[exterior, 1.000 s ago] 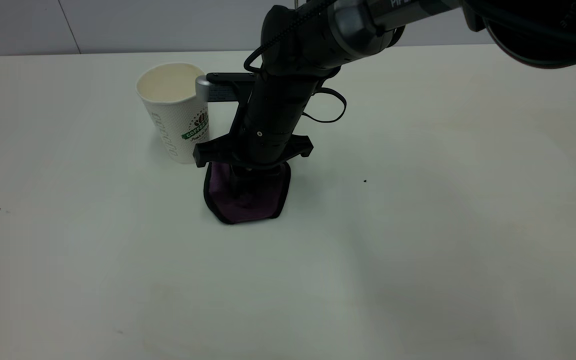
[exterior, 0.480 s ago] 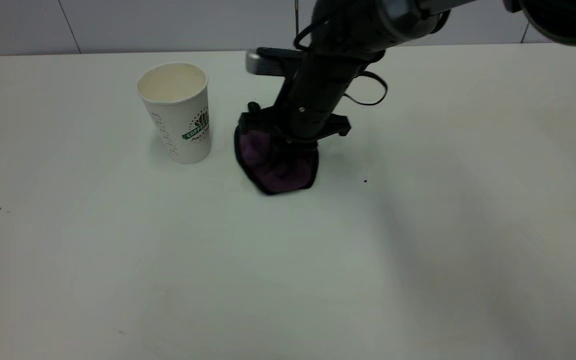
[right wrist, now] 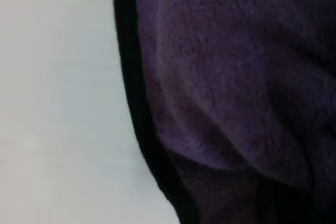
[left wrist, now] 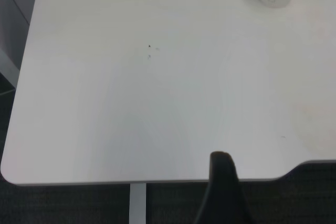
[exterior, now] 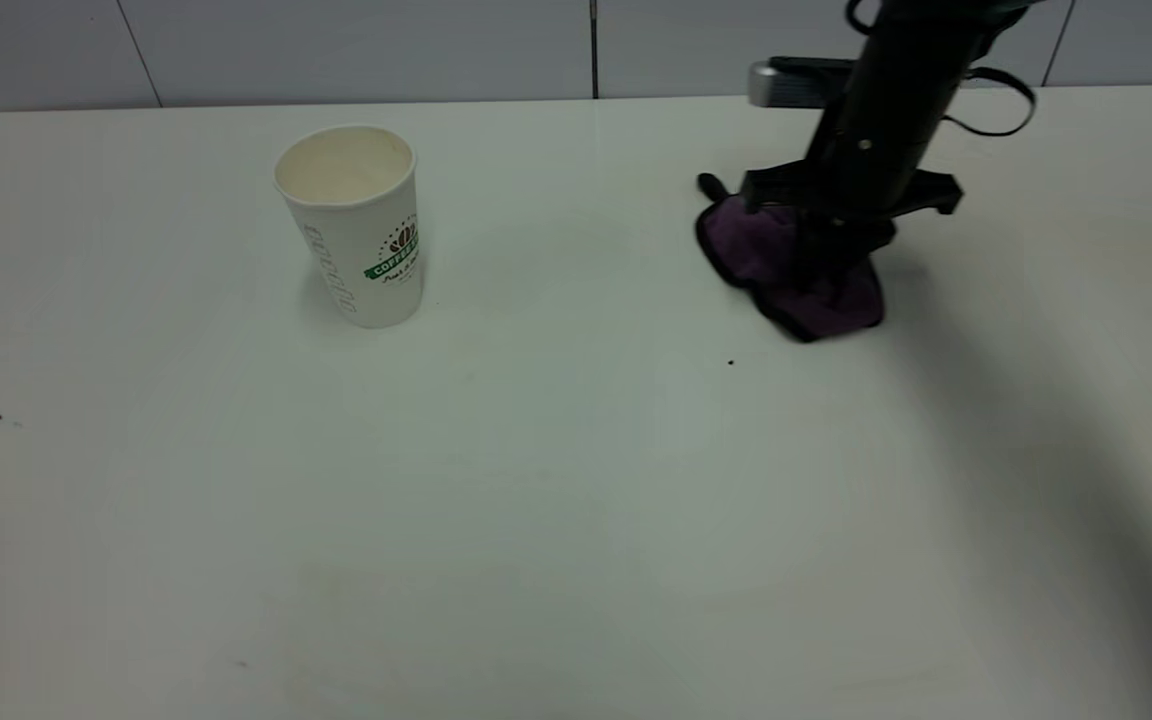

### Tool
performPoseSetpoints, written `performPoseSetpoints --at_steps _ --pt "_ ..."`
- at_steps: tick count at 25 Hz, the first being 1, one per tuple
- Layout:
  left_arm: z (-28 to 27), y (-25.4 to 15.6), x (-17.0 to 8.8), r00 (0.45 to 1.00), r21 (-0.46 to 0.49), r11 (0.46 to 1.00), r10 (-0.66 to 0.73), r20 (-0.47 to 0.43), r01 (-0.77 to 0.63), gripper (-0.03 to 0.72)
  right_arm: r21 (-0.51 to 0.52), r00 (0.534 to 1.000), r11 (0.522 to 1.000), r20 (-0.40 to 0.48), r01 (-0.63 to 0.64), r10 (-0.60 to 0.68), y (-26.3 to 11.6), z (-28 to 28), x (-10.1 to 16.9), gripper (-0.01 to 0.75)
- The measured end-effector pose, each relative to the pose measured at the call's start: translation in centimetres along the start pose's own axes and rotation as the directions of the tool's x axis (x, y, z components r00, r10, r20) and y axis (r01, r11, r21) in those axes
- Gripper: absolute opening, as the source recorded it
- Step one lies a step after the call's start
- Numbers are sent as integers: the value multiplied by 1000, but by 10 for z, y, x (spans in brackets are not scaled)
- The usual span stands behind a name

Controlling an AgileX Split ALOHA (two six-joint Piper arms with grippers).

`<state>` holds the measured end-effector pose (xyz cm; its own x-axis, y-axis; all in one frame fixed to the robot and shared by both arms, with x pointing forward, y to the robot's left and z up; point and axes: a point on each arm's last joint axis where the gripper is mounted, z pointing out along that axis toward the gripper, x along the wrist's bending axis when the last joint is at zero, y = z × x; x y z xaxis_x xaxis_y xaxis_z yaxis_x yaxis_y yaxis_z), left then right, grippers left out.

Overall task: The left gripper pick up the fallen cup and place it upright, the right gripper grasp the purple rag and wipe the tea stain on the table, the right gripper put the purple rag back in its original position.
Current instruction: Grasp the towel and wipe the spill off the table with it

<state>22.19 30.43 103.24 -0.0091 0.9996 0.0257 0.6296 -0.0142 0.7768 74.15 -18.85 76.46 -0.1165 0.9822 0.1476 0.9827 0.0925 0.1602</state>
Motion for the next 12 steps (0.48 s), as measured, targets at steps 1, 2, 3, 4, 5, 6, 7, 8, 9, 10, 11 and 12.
performPoseSetpoints --at_steps 1,2,3,4,5,6,7,8,9,10,11,12 --pt "0 0 0 1000 0 1000 0 0 0 585 16 1000 1000 14 -23 23 0 -3 -17 91" --pt "0 0 0 1000 0 1000 0 0 0 585 32 999 999 23 -41 40 -1 -5 -29 91" --pt "0 0 0 1000 0 1000 0 0 0 585 43 998 997 31 -64 62 -1 -7 -43 92" --pt "0 0 0 1000 0 1000 0 0 0 585 57 996 995 40 -85 83 -3 -9 -56 93" --pt "0 0 0 1000 0 1000 0 0 0 585 71 994 992 47 -106 103 -4 -11 -69 92" --pt "0 0 0 1000 0 1000 0 0 0 585 85 991 989 50 -124 120 -6 -13 -78 92" --pt "0 0 0 1000 0 1000 0 0 0 585 96 988 985 54 -146 142 -8 -15 -89 92" --pt "0 0 0 1000 0 1000 0 0 0 585 111 985 980 58 -166 160 -10 -17 -99 94" --pt "0 0 0 1000 0 1000 0 0 0 585 126 982 975 62 -183 176 -12 -18 -108 95" --pt "0 0 0 1000 0 1000 0 0 0 585 139 980 971 65 -194 186 -14 -20 -114 97" --pt "0 0 0 1000 0 1000 0 0 0 585 147 978 968 68 -205 197 -16 -21 -121 99" --pt "0 0 0 1000 0 1000 0 0 0 585 155 976 965 72 -213 204 -18 -22 -125 103"
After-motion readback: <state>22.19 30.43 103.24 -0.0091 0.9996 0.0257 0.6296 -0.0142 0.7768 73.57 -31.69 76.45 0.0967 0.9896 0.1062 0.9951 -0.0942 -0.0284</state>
